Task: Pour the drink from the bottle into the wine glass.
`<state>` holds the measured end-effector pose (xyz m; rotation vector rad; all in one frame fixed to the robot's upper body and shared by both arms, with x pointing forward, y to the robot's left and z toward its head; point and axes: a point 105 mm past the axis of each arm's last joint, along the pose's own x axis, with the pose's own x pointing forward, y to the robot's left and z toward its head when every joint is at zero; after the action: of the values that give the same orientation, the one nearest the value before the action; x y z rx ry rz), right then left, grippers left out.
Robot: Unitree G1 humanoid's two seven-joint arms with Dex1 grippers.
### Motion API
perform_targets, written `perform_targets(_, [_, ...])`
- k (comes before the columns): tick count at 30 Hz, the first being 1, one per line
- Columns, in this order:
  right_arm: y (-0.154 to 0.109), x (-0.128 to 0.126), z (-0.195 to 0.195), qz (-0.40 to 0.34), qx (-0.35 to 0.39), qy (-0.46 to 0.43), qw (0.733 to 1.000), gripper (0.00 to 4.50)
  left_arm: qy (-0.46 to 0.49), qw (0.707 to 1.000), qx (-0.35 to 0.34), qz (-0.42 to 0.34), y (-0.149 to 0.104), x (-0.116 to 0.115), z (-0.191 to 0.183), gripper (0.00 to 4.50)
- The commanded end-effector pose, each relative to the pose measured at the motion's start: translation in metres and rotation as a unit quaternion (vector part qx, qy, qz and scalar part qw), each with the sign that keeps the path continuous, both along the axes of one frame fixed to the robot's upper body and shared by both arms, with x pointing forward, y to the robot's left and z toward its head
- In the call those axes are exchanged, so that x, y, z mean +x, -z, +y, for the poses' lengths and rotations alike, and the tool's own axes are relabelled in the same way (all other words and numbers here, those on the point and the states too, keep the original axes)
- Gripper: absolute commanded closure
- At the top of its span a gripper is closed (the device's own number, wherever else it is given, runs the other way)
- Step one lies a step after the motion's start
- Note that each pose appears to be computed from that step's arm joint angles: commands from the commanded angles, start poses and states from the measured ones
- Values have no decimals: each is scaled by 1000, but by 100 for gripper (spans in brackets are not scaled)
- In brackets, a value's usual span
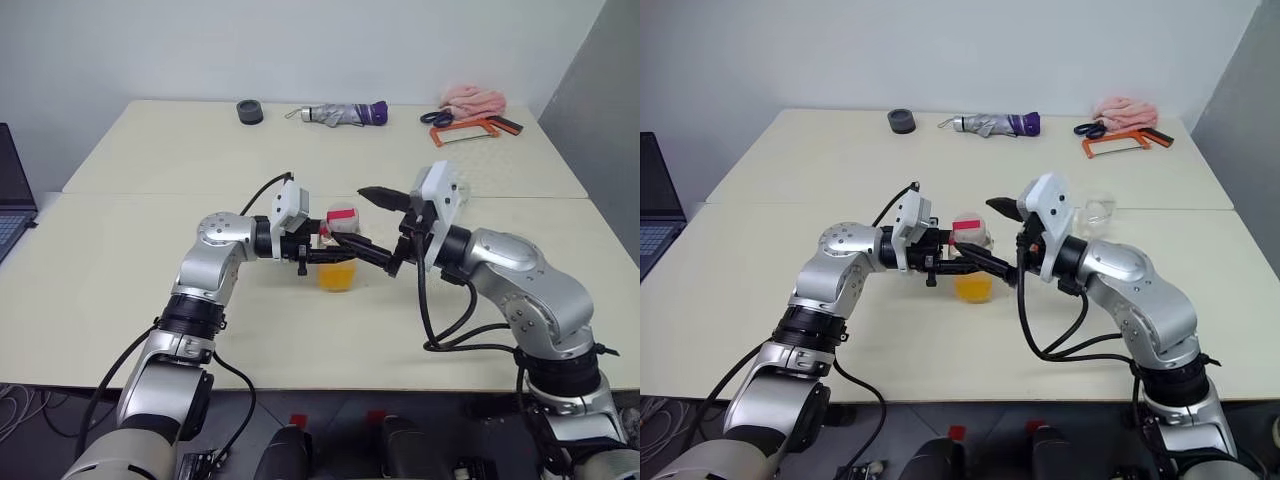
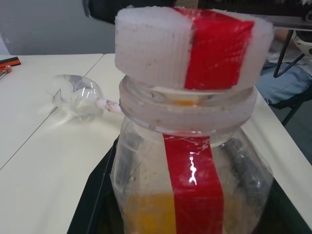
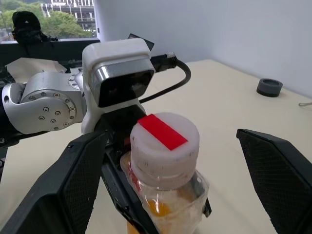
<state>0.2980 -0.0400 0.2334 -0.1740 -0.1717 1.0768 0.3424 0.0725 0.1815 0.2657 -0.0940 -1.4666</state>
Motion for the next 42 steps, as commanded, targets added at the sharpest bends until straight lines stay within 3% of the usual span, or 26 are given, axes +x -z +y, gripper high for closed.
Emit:
perform_targets(1, [-11, -1, 6, -26, 2, -9, 1000, 0, 11, 999, -8, -32, -17, -1, -3, 274])
perform_targets(12, [-8, 4, 12, -25, -7, -19, 999, 0, 9, 999, -8, -32, -16, -1, -3, 274])
perform_targets(15, [-8, 4, 12, -23, -1, -18, 1000, 64, 9, 999, -9, -31, -15, -2, -3, 274])
perform_targets(21, [-9, 4, 11, -27, 6, -14, 1000, 264, 9, 999, -10, -30, -14, -2, -4, 274])
perform_targets(30, [-26, 7, -2, -169, 9, 51, 984, 275, 7, 1000, -13, -26, -12, -3, -4, 276])
perform_targets(35, [-33, 3, -15, -124, 90, 61, 986, 277, 2, 1000, -15, -23, -11, -4, -3, 276])
perform_targets(40, [-29, 15, -68, -90, 117, 157, 977, 277, -17, 999, -23, -20, -12, -2, 3, 276])
perform_targets(42, [-1, 24, -125, -104, 60, 286, 951, 277, -32, 999, -33, -17, -13, 0, 7, 276])
